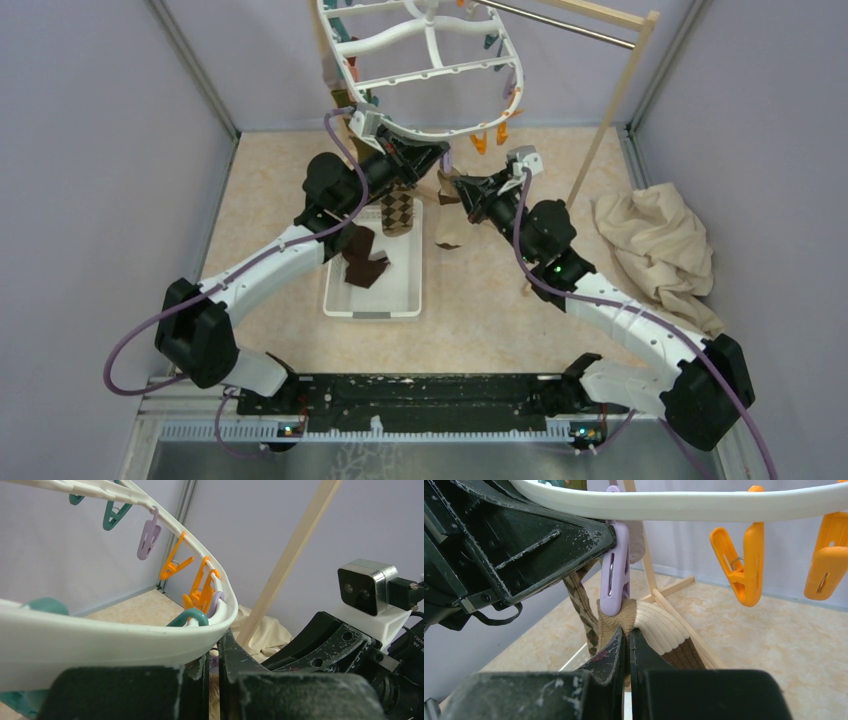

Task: Clip the socks to the hanger
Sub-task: Clamp the sock onto the hanger.

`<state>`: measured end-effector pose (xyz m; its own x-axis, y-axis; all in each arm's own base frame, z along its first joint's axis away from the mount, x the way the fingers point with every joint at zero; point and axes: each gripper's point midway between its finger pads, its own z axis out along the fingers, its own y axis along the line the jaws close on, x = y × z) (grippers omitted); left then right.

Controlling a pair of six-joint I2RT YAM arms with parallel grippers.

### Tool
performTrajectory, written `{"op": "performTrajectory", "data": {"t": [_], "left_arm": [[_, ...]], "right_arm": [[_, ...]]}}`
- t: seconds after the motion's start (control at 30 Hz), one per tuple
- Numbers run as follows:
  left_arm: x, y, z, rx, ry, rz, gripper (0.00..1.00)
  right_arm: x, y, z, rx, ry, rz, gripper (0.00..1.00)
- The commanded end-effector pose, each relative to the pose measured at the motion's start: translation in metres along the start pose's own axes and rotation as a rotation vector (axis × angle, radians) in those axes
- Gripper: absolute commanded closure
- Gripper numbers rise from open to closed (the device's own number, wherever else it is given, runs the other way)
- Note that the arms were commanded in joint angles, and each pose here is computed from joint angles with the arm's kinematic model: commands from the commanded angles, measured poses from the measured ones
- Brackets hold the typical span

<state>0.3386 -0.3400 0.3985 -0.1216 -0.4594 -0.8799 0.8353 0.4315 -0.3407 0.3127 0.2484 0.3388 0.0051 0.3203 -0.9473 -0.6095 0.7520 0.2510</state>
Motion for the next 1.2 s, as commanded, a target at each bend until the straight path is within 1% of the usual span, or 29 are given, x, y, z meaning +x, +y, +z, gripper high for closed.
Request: {"op": "performTrajectory", "data": {"t": [0.0,0.47,1.17], "left_arm": [[0.003,0.000,0.001,0.007,0.019,-0.005,1.00],[0.004,-0.002,-0.001,0.012,0.027,-0.012,1.00],[0.005,-0.005,0.003,0.031,0.040,-0.024,1.00]], "right_arm": [[-0.041,0.010,0.009,-0.032,-0.115,-0.014,1.00],[-0.054,0.012,0.009,-0.036,-0.166,-0.028,1.00],[-0.059,0.015,0.012,-0.053,-0.198,-0.031,1.00]]}}
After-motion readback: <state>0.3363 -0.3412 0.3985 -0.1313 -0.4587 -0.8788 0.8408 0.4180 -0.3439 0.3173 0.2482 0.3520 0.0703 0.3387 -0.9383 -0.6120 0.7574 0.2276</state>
